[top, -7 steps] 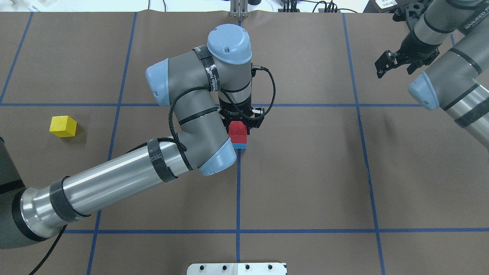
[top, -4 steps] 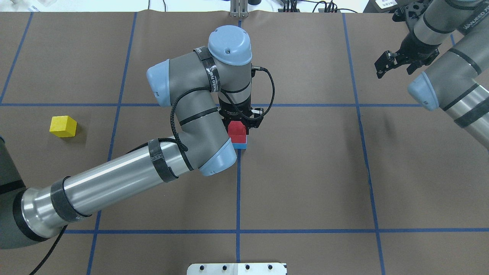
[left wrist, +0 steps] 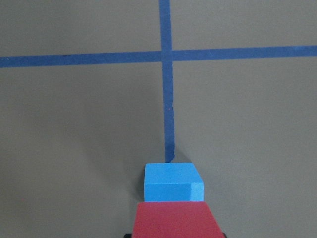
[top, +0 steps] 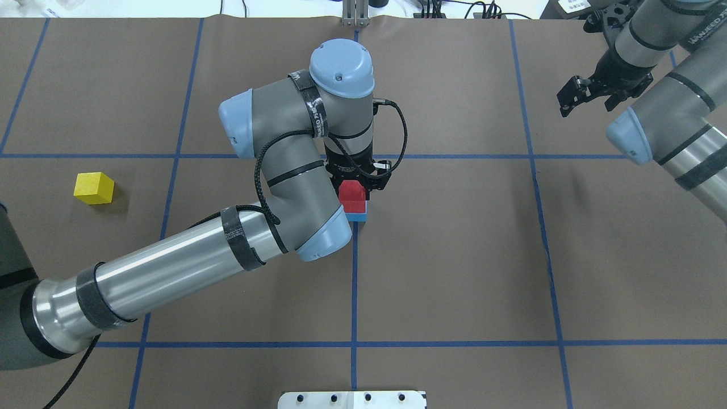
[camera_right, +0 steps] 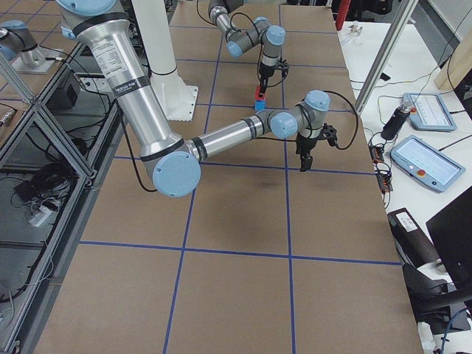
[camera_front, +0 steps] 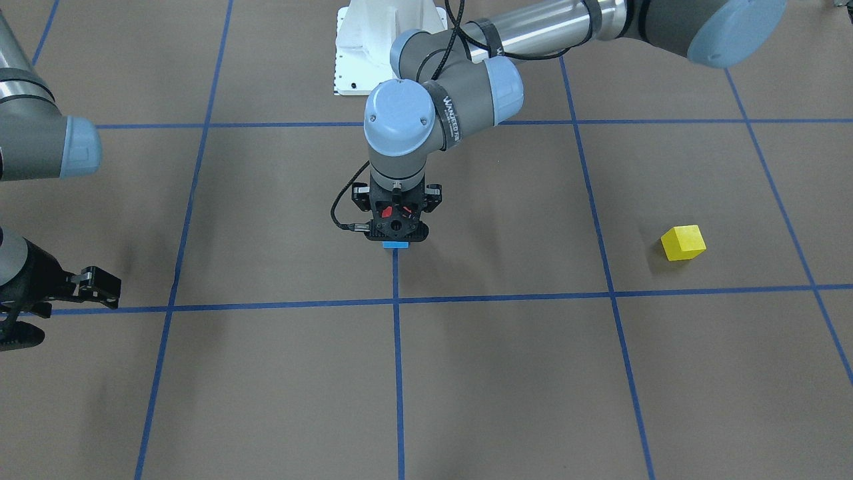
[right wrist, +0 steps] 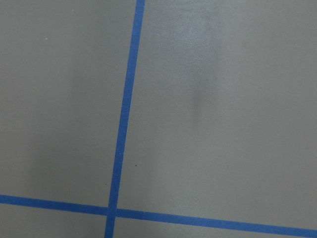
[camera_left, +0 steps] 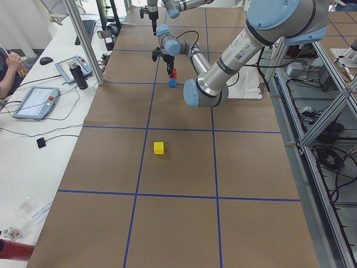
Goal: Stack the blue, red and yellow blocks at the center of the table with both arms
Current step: 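Hold the red cube on top of the blue cube with the left gripper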
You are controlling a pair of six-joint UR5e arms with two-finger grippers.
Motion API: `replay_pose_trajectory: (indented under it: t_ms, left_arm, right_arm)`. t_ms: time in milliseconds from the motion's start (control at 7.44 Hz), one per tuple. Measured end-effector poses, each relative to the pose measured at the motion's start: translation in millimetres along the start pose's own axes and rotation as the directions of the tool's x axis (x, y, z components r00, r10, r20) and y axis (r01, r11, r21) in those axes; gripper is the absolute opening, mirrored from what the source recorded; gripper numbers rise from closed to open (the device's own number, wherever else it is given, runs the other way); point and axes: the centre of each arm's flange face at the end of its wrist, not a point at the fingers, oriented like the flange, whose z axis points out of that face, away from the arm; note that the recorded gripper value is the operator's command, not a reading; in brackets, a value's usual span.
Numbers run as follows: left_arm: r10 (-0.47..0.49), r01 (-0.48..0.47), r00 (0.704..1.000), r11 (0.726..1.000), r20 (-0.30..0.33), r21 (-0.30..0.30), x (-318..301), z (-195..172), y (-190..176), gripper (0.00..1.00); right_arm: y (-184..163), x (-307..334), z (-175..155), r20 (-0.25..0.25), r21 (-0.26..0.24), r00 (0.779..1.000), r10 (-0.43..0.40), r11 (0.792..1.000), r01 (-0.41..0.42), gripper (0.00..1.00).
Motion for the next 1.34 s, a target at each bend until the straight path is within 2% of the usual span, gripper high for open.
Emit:
replay_pose_trajectory:
  t_ms: [807,941,1210,1345]
  left_arm:
    - [0.011,-0.011,1.0,1.0,-0.011,0.006,2.3,10.5,-8.7,0.0]
    - [0.016,-0.015,1.0,1.0,-0.012,0.007,2.4,10.9,-9.0,0.17]
    - [0.017,-0.017,1.0,1.0,-0.012,0.009,1.3,9.7,-10.7,0.22]
    - [0.015,-0.015,1.0,1.0,-0.011,0.01,-0.3,9.0,-12.1,0.34]
  right_arm:
    - [0.0,2.9,3.5,-0.004,-0.006,1.0,0.006,1.0,-0.006,0.99]
    - [0.0,3.2,3.9,-0.003,-0.006,1.0,0.007,1.0,-0.007,0.99]
    - [0.0,3.5,4.3,-0.004,-0.007,1.0,0.007,1.0,-0.007,0.99]
    - [0.0,3.4,4.2,-0.004,-0.007,1.0,0.007,1.0,-0.007,0.99]
